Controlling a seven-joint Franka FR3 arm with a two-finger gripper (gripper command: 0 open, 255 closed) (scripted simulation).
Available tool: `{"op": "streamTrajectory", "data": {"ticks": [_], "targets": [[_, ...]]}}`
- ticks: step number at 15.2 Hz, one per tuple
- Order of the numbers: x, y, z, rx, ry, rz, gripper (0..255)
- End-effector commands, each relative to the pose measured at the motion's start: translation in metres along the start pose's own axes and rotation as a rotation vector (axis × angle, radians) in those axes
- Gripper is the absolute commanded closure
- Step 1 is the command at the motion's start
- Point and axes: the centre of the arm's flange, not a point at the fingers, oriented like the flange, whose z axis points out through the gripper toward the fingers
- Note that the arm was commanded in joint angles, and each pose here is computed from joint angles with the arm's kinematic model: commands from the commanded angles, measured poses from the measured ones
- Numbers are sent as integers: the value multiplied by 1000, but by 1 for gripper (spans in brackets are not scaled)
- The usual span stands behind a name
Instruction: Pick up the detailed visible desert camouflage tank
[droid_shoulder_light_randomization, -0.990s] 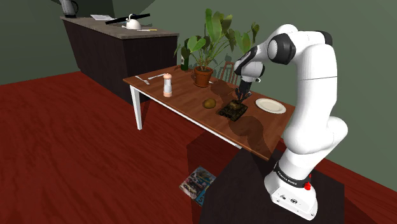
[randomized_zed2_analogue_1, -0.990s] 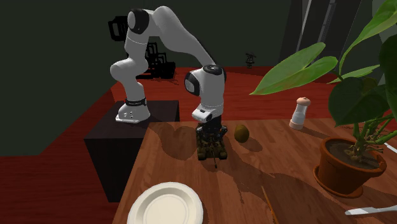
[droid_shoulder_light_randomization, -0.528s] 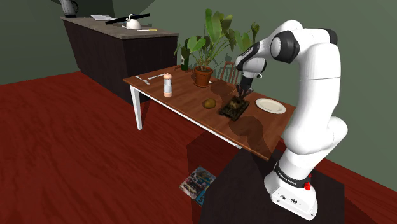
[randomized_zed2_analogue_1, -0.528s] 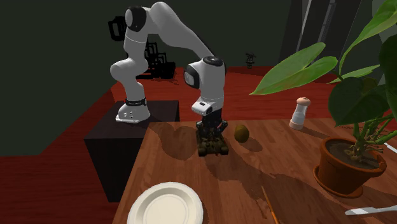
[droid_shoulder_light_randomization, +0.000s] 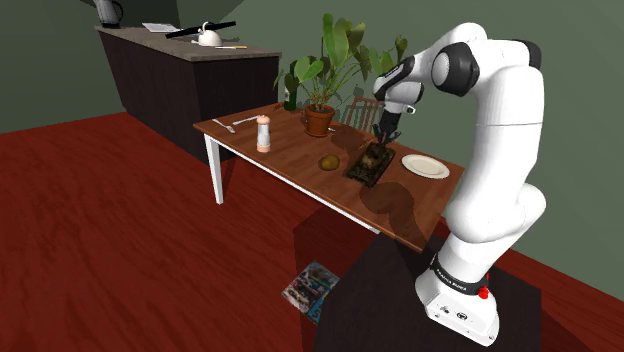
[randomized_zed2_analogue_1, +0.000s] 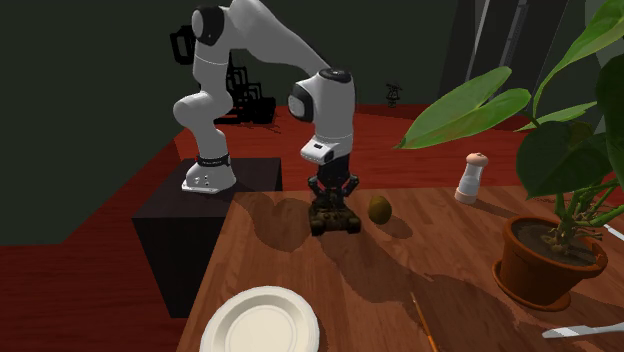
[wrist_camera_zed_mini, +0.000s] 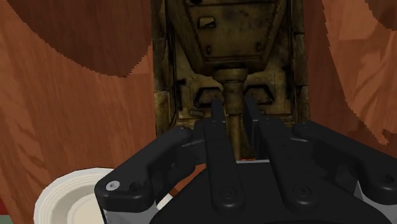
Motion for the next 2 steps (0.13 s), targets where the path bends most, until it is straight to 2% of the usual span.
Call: {"op": "streamTrajectory", "data": {"ticks": [1,2], "targets": [[0,-1,-8,2,1,0,255],[0,-1,-8,2,1,0,255]]}}
